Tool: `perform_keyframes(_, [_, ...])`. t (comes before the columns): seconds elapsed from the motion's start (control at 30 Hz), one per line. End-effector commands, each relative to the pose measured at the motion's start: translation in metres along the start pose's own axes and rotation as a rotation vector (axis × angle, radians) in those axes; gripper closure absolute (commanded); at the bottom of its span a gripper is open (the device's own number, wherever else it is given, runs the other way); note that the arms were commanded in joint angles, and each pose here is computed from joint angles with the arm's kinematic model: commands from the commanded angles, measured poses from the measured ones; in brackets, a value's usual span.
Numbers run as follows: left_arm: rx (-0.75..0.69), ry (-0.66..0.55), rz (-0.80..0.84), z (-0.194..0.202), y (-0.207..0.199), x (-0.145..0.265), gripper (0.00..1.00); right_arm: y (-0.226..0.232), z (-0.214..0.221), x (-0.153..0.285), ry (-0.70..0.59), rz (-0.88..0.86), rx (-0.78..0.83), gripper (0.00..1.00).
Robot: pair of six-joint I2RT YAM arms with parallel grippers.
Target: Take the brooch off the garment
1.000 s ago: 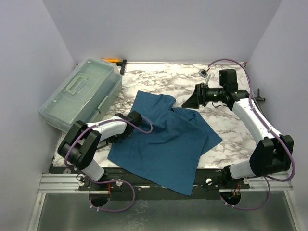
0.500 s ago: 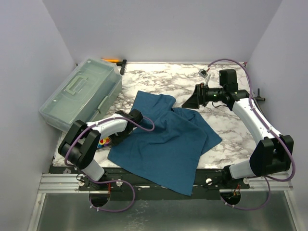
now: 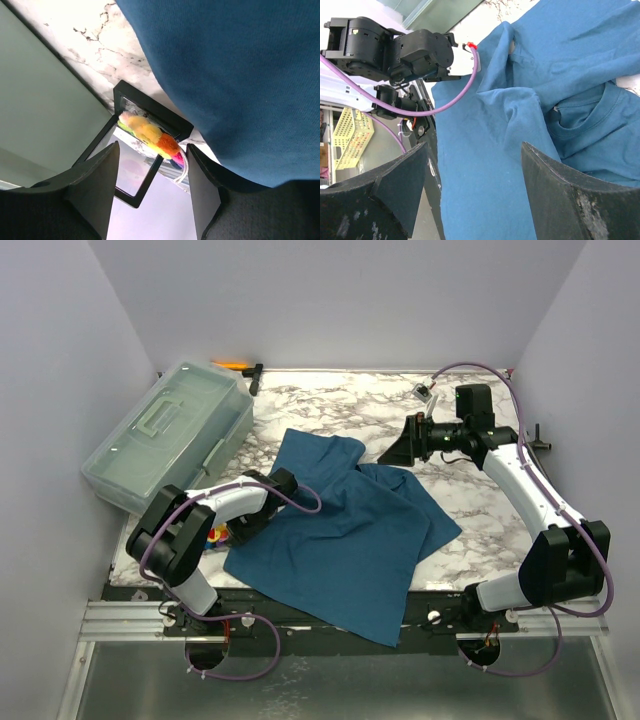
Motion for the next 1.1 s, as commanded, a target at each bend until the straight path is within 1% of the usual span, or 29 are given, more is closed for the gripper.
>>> perform_keyframes(0.0, [0.042,-0.049,-0.033,-0.014,0.008,0.008,0.42,0.002,0.005,0.002,0.014,0.019,0.008,0.22])
perform_keyframes(0.03, [0.049,-0.068,-0.014,-0.017,0.008,0.011,0.42,0.001,0.007,0.002,0.019,0.023,0.007,0.22])
perform_keyframes(0.1, [0.056,-0.113,0.039,-0.024,0.006,0.020,0.34,-0.001,0.009,0.002,0.027,0.031,0.008,0.23])
perform_keyframes(0.17, [0.055,-0.163,0.105,-0.030,0.004,0.032,0.23,-0.002,0.010,0.003,0.035,0.047,0.012,0.22])
perform_keyframes(0.27, [0.054,-0.239,0.196,-0.038,0.001,0.050,0.03,-0.008,0.015,0.005,0.058,0.090,0.020,0.23])
perform_keyframes(0.3, [0.050,-0.256,0.223,-0.039,0.000,0.055,0.01,-0.010,0.017,0.006,0.066,0.104,0.022,0.22])
perform_keyframes(0.37, [0.047,-0.294,0.271,-0.045,-0.001,0.066,0.01,-0.015,0.019,0.008,0.081,0.141,0.017,0.23])
perform_keyframes(0.47, [0.058,-0.391,0.367,-0.062,-0.002,0.092,0.01,-0.027,0.027,0.013,0.126,0.215,0.045,0.23])
perform_keyframes(0.6, [0.010,-0.500,0.488,-0.090,-0.001,0.121,0.01,-0.046,0.044,0.020,0.222,0.309,0.054,0.25])
perform_keyframes(0.63, [0.015,-0.523,0.508,-0.098,0.004,0.126,0.01,-0.051,0.049,0.023,0.254,0.334,0.054,0.26])
perform_keyframes(0.7, [0.028,-0.566,0.599,-0.118,0.011,0.132,0.01,-0.064,0.059,0.026,0.302,0.391,0.055,0.27])
perform_keyframes(0.77, [0.025,-0.584,0.641,-0.138,0.019,0.132,0.02,-0.079,0.068,0.030,0.356,0.457,0.055,0.30])
perform_keyframes(0.87, [-0.015,-0.588,0.628,-0.169,0.024,0.126,0.07,-0.101,0.080,0.031,0.435,0.516,0.050,0.34])
perform_keyframes(0.93, [-0.027,-0.586,0.617,-0.191,0.025,0.119,0.09,-0.113,0.086,0.027,0.465,0.527,0.050,0.35])
perform_keyframes(1.07, [-0.034,-0.564,0.578,-0.238,0.027,0.096,0.17,-0.132,0.097,0.018,0.508,0.524,0.032,0.37])
Point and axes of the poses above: each gripper's point midway between its finger pads, its own x axis back along the fingers, its own y axis along the line the jaws close on, z = x × y, the point moved 2 cm from there along x, back along the fingers, and after that the axes turned 12 degrees about x, right-handed, at the moved point
